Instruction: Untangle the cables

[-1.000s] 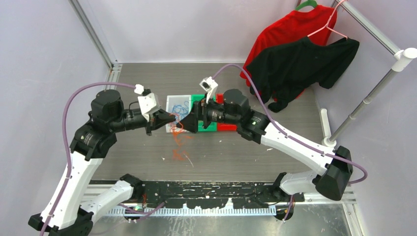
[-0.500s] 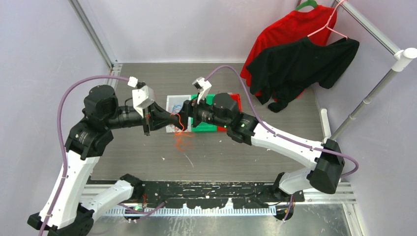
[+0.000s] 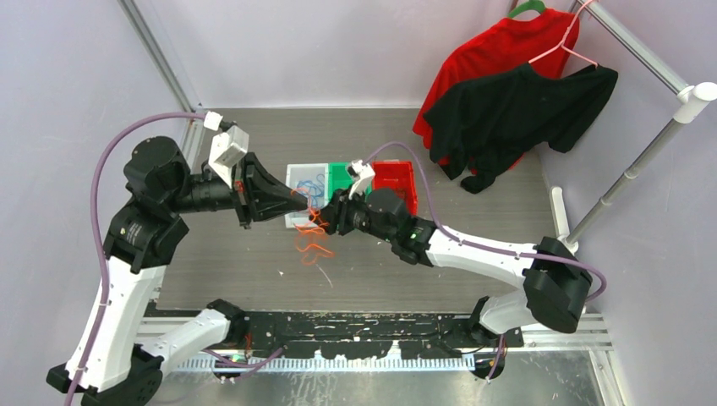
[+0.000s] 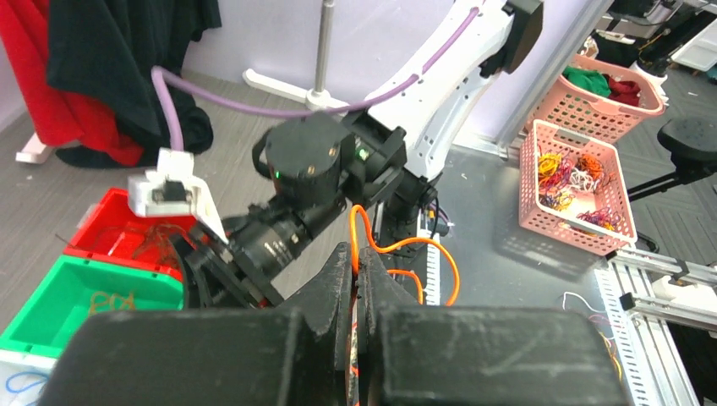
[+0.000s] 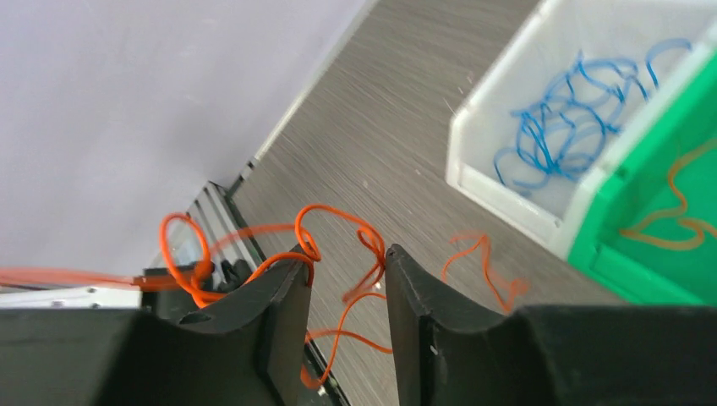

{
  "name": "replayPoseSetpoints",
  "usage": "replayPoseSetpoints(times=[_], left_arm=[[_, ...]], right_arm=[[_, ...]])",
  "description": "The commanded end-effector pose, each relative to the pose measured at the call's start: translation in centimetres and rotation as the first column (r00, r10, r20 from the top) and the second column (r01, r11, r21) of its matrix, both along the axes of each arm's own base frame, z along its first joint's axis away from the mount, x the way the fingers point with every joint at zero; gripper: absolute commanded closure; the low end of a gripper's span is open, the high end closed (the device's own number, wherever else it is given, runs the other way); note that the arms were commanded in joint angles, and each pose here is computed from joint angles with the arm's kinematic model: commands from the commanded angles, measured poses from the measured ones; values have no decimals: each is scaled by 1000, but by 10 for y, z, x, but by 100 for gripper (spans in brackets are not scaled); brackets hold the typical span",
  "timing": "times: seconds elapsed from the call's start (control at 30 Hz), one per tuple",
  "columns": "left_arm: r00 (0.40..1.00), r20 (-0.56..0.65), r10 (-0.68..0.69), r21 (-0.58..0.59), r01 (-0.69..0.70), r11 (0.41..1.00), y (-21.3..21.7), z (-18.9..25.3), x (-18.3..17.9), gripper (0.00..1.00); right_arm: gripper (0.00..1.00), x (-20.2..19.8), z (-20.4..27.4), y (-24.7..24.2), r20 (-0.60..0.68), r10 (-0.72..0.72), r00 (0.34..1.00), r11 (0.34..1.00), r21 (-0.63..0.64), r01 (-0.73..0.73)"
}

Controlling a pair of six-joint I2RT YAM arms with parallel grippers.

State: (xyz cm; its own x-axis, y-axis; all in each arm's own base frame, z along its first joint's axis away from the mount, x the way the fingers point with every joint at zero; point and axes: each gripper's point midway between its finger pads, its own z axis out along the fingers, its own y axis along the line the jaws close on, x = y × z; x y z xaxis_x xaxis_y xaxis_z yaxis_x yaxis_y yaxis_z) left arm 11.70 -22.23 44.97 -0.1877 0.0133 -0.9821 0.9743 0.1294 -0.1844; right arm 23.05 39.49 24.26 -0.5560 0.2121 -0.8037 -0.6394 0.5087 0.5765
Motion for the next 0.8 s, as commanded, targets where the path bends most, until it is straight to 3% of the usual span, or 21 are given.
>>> replayPoseSetpoints(times=[0.0,0.37,0.77], left_arm=[[997,73,-28,-60,32,998,1,32,-11,100],[974,210,91,-71,-78,994,6,57,10,100],[942,306,140,-123,-106,987,9,99,14,100]], right_arm=[[58,1,6,-10,-15,-62,998,994,89,63],[57,-13,-67,-45,-111,-118,987,992,-46,114],[55,-25,-121,-68,-183,-166,969,981,-126,145]])
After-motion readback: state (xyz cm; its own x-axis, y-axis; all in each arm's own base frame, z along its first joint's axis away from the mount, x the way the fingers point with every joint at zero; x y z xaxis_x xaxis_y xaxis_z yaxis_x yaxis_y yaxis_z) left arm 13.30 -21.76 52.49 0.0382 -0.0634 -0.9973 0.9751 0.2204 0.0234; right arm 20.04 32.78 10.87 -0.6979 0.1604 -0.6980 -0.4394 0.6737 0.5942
